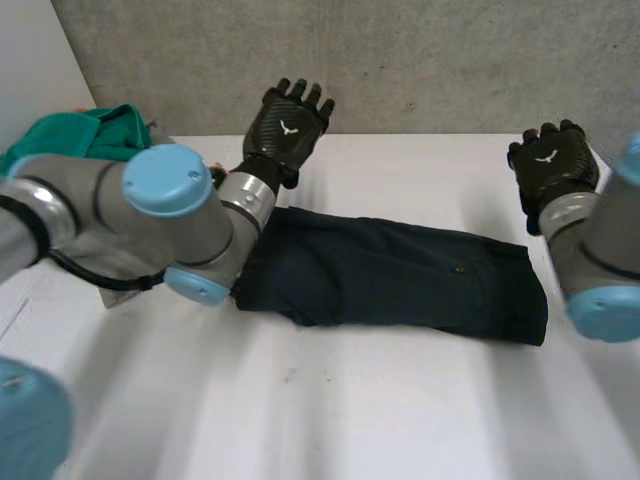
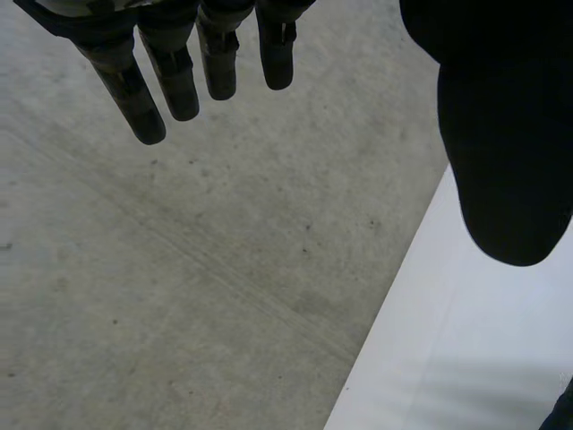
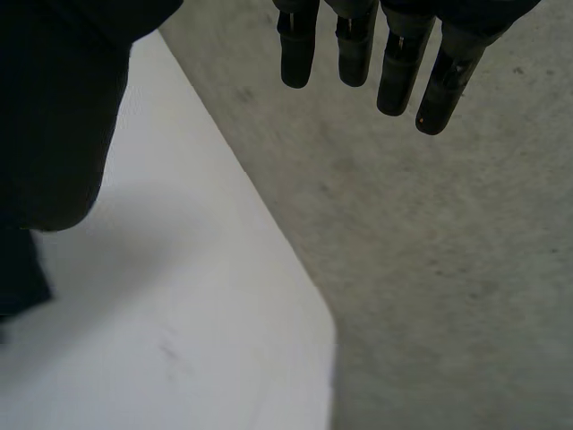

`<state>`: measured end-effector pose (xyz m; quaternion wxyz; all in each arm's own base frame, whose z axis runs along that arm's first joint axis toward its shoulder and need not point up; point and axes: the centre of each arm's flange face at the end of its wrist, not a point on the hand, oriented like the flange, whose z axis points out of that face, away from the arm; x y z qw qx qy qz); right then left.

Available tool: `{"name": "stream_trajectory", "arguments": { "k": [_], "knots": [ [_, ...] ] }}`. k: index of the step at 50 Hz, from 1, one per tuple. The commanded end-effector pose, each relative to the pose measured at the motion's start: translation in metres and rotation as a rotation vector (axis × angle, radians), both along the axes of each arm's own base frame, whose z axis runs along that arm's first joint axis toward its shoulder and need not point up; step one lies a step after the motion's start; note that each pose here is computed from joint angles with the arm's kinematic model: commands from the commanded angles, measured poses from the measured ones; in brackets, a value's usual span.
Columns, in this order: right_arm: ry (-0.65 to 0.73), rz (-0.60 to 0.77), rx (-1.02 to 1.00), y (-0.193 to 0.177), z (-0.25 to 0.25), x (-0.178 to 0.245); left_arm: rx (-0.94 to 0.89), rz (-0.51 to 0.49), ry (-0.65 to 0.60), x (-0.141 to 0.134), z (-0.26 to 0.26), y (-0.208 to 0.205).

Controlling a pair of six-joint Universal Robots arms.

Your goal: Fold the laundry.

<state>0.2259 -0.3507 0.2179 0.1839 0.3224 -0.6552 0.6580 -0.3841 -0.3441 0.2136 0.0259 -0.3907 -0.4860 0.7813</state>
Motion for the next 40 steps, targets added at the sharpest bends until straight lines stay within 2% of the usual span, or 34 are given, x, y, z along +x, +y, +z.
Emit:
{"name": "stream_trajectory", "arguments": {
  "k": [1,3,7,20,29,32,37,40],
  "knots": [
    [-0.205,0.044,0.427,0.049,-0.013,-0.029,0.136,-0.014,-0.015,0.026,0.002,0.051],
    [-0.253,0.019,0.524,0.057,-0.026,-0.039,0.166,-0.022,-0.016,0.030,0.000,0.062],
    [-0.292,0.015,0.548,0.062,-0.043,-0.051,0.241,-0.026,-0.017,0.040,-0.012,0.078],
    [-0.299,0.030,0.491,0.053,-0.082,-0.050,0.309,-0.018,-0.034,0.047,-0.029,0.087],
    [-0.286,0.018,0.378,0.039,-0.073,-0.058,0.300,-0.018,-0.028,0.049,-0.023,0.090],
    [-0.211,0.016,0.327,0.039,-0.058,-0.065,0.295,-0.018,-0.025,0.050,-0.020,0.091],
    [0.021,0.003,0.267,0.036,-0.038,-0.085,0.286,-0.004,-0.015,0.057,-0.010,0.095],
    [0.114,0.014,0.227,0.033,-0.030,-0.087,0.284,-0.001,-0.010,0.060,-0.007,0.098]
  ]
}}
